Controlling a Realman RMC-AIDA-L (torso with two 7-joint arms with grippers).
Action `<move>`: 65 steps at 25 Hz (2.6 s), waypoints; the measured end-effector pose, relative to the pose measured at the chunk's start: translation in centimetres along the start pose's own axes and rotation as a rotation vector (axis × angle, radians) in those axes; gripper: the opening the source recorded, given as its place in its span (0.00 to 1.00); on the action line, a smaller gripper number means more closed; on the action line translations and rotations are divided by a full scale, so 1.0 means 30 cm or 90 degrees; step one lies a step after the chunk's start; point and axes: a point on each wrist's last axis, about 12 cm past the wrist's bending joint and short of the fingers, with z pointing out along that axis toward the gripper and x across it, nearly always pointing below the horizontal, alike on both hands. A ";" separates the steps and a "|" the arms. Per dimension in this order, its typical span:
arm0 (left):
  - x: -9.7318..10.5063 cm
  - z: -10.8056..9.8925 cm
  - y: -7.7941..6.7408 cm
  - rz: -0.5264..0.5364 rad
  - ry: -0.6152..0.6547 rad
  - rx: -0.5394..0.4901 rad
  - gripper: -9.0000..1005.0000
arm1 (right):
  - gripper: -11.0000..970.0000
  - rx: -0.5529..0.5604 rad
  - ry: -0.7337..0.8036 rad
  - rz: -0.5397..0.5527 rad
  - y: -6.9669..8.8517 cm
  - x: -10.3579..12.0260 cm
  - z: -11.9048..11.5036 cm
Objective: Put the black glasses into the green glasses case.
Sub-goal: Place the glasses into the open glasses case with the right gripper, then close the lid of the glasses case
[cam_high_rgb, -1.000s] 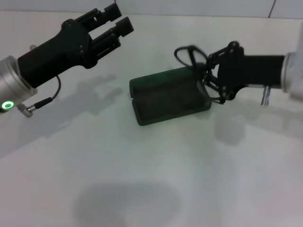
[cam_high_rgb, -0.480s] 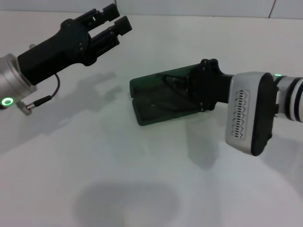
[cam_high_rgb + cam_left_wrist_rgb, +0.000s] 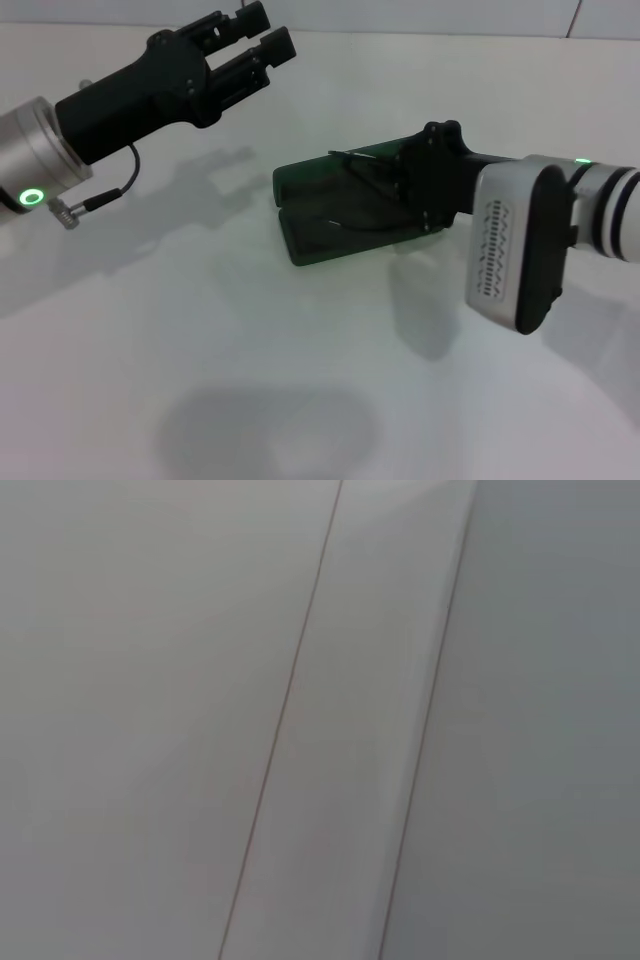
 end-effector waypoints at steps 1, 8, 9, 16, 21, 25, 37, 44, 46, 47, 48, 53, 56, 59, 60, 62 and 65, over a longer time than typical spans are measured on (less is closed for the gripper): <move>0.000 0.003 0.001 0.001 0.002 0.000 0.56 | 0.15 0.000 0.000 0.000 0.000 0.000 0.000; -0.006 0.018 0.006 0.003 0.002 0.002 0.56 | 0.15 0.030 0.026 -0.066 0.036 -0.023 0.043; -0.006 0.019 0.007 0.004 0.003 0.002 0.56 | 0.15 0.029 0.026 -0.071 0.038 -0.023 0.044; -0.007 0.026 0.008 0.004 0.002 0.003 0.56 | 0.15 0.022 0.041 -0.097 0.056 -0.012 0.055; -0.005 0.032 0.009 0.003 0.003 0.001 0.56 | 0.16 0.029 0.052 -0.107 0.065 -0.008 0.061; -0.002 0.038 0.009 0.002 0.003 -0.002 0.56 | 0.16 0.028 0.053 -0.098 0.074 -0.005 0.058; 0.003 0.042 0.008 0.000 0.003 -0.005 0.56 | 0.29 0.010 0.019 -0.034 0.070 -0.014 0.030; 0.006 0.048 0.004 -0.003 0.001 -0.003 0.56 | 0.30 -0.026 -0.046 0.076 0.027 0.006 -0.016; 0.008 0.050 0.003 -0.004 0.001 -0.003 0.56 | 0.30 -0.039 -0.074 0.121 0.009 0.025 -0.043; 0.009 0.051 0.003 -0.004 0.001 -0.004 0.56 | 0.30 -0.046 -0.095 0.156 -0.004 0.043 -0.065; 0.010 0.052 0.004 -0.004 0.002 -0.007 0.56 | 0.30 -0.051 -0.114 0.191 -0.019 0.063 -0.089; 0.035 0.054 0.046 -0.027 0.035 -0.080 0.56 | 0.31 -0.050 -0.182 0.369 -0.088 0.196 -0.206; 0.064 0.086 0.085 -0.061 0.109 -0.125 0.56 | 0.32 0.008 -0.206 0.483 -0.111 0.290 -0.254; 0.081 0.139 0.125 -0.093 0.191 -0.163 0.56 | 0.32 0.086 -0.206 0.562 -0.120 0.359 -0.284; 0.082 0.156 0.134 -0.098 0.208 -0.170 0.56 | 0.33 0.108 -0.206 0.582 -0.121 0.375 -0.292; 0.092 0.199 0.146 -0.102 0.260 -0.181 0.56 | 0.33 0.135 -0.215 0.608 -0.124 0.389 -0.302; 0.104 0.259 0.141 -0.088 0.310 -0.169 0.56 | 0.33 0.152 -0.225 0.629 -0.119 0.395 -0.307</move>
